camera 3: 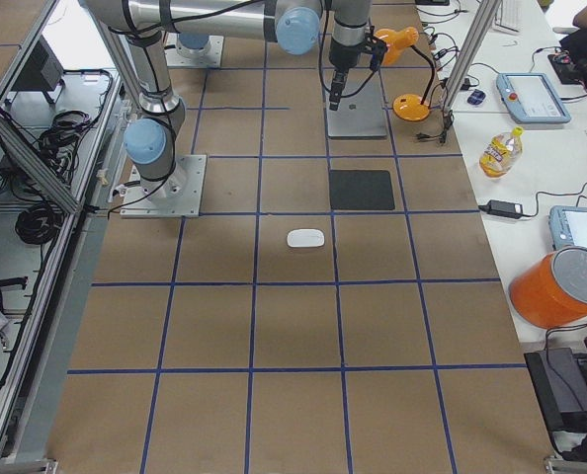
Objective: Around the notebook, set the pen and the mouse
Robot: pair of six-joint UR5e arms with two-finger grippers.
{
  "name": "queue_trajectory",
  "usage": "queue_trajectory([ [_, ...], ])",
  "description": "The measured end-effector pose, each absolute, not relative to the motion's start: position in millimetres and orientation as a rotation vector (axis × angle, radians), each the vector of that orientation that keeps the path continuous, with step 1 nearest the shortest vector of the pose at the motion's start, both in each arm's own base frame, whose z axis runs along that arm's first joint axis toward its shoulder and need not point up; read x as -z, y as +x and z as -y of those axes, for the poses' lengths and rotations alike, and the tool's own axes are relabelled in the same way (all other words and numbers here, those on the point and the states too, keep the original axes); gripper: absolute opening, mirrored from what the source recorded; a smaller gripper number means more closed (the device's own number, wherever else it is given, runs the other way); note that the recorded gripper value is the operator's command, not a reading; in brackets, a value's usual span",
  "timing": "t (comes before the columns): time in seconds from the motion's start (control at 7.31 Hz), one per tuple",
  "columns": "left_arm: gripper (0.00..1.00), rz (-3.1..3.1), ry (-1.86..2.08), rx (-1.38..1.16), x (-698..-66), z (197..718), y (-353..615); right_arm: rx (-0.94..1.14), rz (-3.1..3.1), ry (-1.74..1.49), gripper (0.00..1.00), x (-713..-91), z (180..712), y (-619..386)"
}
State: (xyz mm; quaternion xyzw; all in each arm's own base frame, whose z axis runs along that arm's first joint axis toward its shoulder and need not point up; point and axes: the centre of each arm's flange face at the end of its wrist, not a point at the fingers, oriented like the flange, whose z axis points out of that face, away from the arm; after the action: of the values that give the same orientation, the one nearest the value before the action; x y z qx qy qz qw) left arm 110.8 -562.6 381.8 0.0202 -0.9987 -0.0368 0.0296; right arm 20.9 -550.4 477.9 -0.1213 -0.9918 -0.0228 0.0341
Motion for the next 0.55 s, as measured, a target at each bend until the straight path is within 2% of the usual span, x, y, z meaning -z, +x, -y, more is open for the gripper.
queue_trajectory([
  [0.27,1.00,3.047,0.208,0.136,-304.9,541.9,211.8,0.181,3.044,-0.305,1.00,-448.4,538.6,-71.4],
  [0.55,1.00,3.079,0.151,0.142,-236.0,521.6,251.7,0.255,3.086,-0.227,1.00,-395.0,513.8,-150.2],
])
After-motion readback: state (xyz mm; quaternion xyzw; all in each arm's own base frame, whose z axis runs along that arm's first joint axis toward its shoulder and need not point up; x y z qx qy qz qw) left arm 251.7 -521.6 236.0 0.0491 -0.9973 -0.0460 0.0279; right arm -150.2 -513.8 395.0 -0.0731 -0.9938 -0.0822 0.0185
